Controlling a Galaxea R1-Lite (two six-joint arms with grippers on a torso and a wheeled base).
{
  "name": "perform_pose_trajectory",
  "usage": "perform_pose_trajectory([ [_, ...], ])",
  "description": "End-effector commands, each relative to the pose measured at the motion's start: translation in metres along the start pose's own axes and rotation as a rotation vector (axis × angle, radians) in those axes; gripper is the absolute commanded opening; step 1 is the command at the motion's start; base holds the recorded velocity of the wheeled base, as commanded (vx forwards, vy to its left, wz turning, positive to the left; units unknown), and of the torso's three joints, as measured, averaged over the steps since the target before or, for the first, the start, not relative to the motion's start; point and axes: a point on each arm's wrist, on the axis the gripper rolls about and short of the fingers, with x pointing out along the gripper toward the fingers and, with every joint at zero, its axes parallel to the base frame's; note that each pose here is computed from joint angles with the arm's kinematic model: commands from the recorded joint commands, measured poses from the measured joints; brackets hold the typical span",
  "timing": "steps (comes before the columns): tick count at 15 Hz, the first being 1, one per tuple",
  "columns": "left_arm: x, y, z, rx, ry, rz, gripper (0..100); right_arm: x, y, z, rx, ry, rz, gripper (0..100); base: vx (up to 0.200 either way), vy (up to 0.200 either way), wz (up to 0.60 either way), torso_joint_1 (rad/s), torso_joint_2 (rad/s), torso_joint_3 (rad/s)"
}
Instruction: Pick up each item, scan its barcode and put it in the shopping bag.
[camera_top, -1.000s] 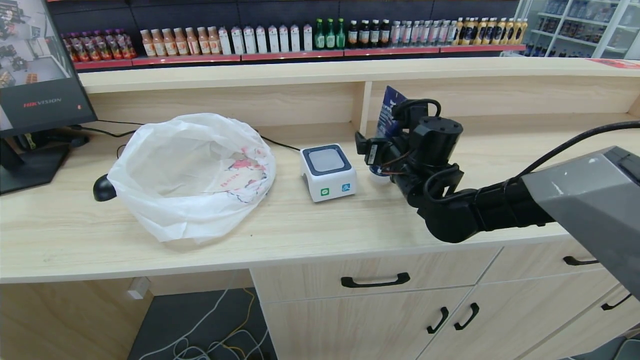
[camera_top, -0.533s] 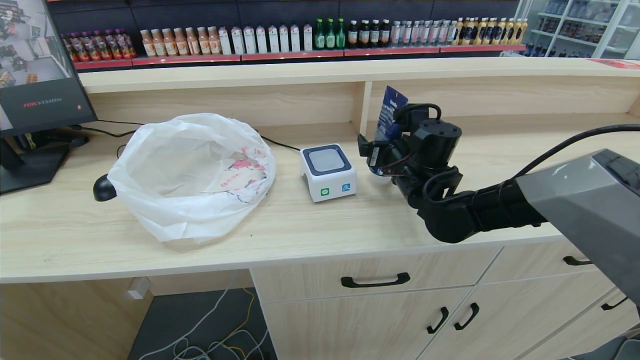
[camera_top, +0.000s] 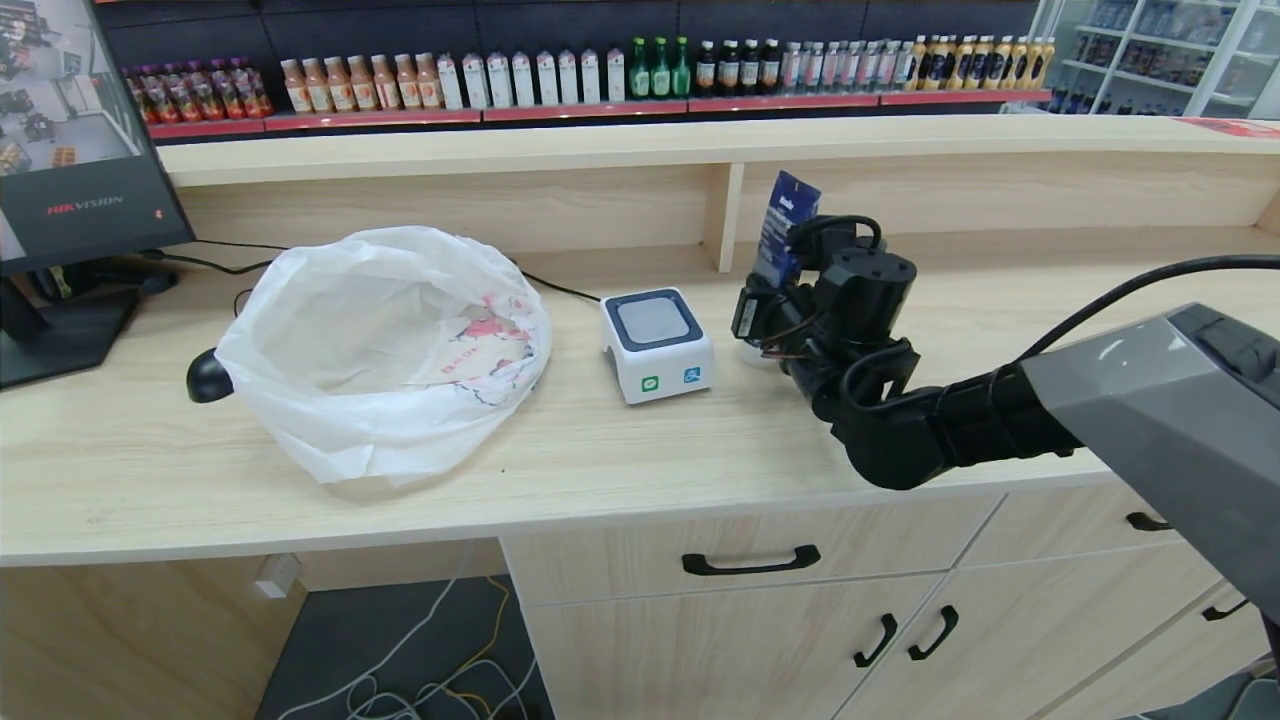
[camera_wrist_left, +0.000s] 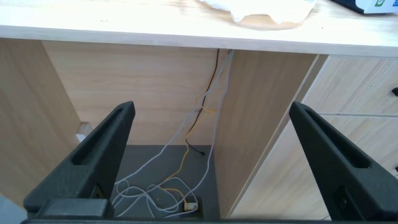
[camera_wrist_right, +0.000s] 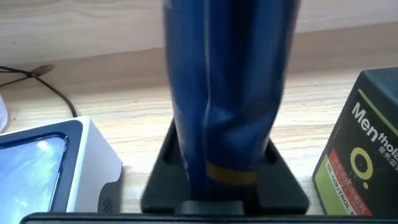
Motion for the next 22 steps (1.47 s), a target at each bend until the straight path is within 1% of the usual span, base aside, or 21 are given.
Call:
perform_pose_trajectory([
  [1, 0.000, 0.000, 0.000, 0.000, 0.000, 0.001, 100, -0.001, 0.001, 0.003, 0.004, -0.005, 0.003, 0, 0.000, 0.000, 0.00, 0.000, 0.00, 0.000],
  [3, 0.000, 0.000, 0.000, 0.000, 0.000, 0.001, 100, -0.004, 0.005, 0.006, 0.010, -0.008, 0.012, 0, 0.000, 0.000, 0.00, 0.000, 0.00, 0.000],
  [6, 0.000, 0.000, 0.000, 0.000, 0.000, 0.001, 100, -0.010, 0.008, 0.020, 0.028, -0.026, 0.025, 0, 0.000, 0.000, 0.00, 0.000, 0.00, 0.000],
  [8, 0.000, 0.000, 0.000, 0.000, 0.000, 0.001, 100, -0.015, 0.014, 0.028, 0.038, -0.041, 0.041, 0, 0.000, 0.000, 0.00, 0.000, 0.00, 0.000],
  [9, 0.000, 0.000, 0.000, 0.000, 0.000, 0.001, 100, -0.017, 0.015, 0.033, 0.042, -0.049, 0.044, 0, 0.000, 0.000, 0.00, 0.000, 0.00, 0.000],
  [12, 0.000, 0.000, 0.000, 0.000, 0.000, 0.001, 100, -0.028, 0.019, 0.058, 0.057, -0.095, 0.062, 0, 0.000, 0.000, 0.00, 0.000, 0.00, 0.000],
  [14, 0.000, 0.000, 0.000, 0.000, 0.000, 0.001, 100, -0.042, 0.017, 0.069, 0.038, -0.096, 0.070, 0, 0.000, 0.000, 0.00, 0.000, 0.00, 0.000],
  [15, 0.000, 0.000, 0.000, 0.000, 0.000, 0.001, 100, -0.042, 0.017, 0.068, 0.035, -0.094, 0.070, 0, 0.000, 0.000, 0.00, 0.000, 0.00, 0.000],
  [16, 0.000, 0.000, 0.000, 0.000, 0.000, 0.001, 100, -0.062, 0.011, 0.078, 0.018, -0.084, 0.074, 0, 0.000, 0.000, 0.00, 0.000, 0.00, 0.000],
  [17, 0.000, 0.000, 0.000, 0.000, 0.000, 0.001, 100, -0.062, 0.011, 0.078, 0.018, -0.084, 0.074, 0, 0.000, 0.000, 0.00, 0.000, 0.00, 0.000],
  [18, 0.000, 0.000, 0.000, 0.000, 0.000, 0.001, 100, -0.090, -0.001, 0.091, -0.040, -0.072, 0.075, 0, 0.000, 0.000, 0.00, 0.000, 0.00, 0.000],
  [19, 0.000, 0.000, 0.000, 0.000, 0.000, 0.001, 100, -0.098, -0.004, 0.094, -0.059, -0.069, 0.076, 0, 0.000, 0.000, 0.00, 0.000, 0.00, 0.000],
  [20, 0.000, 0.000, 0.000, 0.000, 0.000, 0.001, 100, -0.121, -0.015, 0.100, -0.107, -0.059, 0.073, 0, 0.000, 0.000, 0.00, 0.000, 0.00, 0.000],
  [22, 0.000, 0.000, 0.000, 0.000, 0.000, 0.001, 100, -0.153, -0.030, 0.094, -0.152, -0.013, 0.081, 0, 0.000, 0.000, 0.00, 0.000, 0.00, 0.000],
])
